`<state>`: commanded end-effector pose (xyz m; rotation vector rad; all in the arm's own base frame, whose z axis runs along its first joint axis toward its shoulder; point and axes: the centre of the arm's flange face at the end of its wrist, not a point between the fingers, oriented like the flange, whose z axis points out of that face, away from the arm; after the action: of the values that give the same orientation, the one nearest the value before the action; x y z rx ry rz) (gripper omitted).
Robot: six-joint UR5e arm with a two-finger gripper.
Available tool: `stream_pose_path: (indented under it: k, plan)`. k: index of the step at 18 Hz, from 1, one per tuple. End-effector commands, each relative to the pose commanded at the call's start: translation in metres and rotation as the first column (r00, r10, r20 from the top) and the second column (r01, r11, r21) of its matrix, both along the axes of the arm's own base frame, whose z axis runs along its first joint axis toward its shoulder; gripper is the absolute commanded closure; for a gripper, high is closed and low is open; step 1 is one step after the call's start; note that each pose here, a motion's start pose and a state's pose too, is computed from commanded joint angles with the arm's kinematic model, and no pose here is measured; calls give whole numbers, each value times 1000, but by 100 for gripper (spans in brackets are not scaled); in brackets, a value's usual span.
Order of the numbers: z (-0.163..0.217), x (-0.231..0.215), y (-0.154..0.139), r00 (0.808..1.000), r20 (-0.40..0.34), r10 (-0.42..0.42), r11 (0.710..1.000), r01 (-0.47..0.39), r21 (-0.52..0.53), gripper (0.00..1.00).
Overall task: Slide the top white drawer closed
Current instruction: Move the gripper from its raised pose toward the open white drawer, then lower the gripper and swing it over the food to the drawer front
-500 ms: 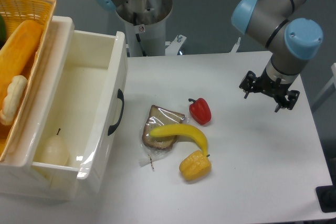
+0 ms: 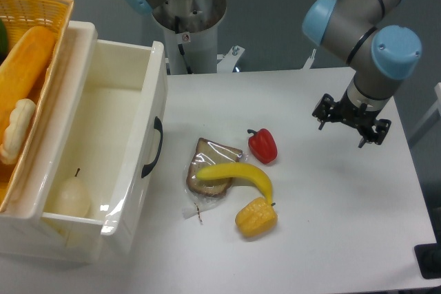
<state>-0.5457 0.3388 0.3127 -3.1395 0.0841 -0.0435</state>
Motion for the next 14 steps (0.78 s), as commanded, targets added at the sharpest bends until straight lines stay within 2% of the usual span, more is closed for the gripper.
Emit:
stream_pose_path:
  k: [3, 8, 12, 14]
  plan:
    - [5, 6, 7, 998, -13, 56, 998, -56, -5, 0]
    - [1, 31, 10, 998, 3, 60, 998, -60, -13, 0]
    - [12, 49, 31, 998, -11, 63, 998, -63, -2, 0]
    - [15, 57, 43, 993, -16, 115, 993, -114, 18, 7]
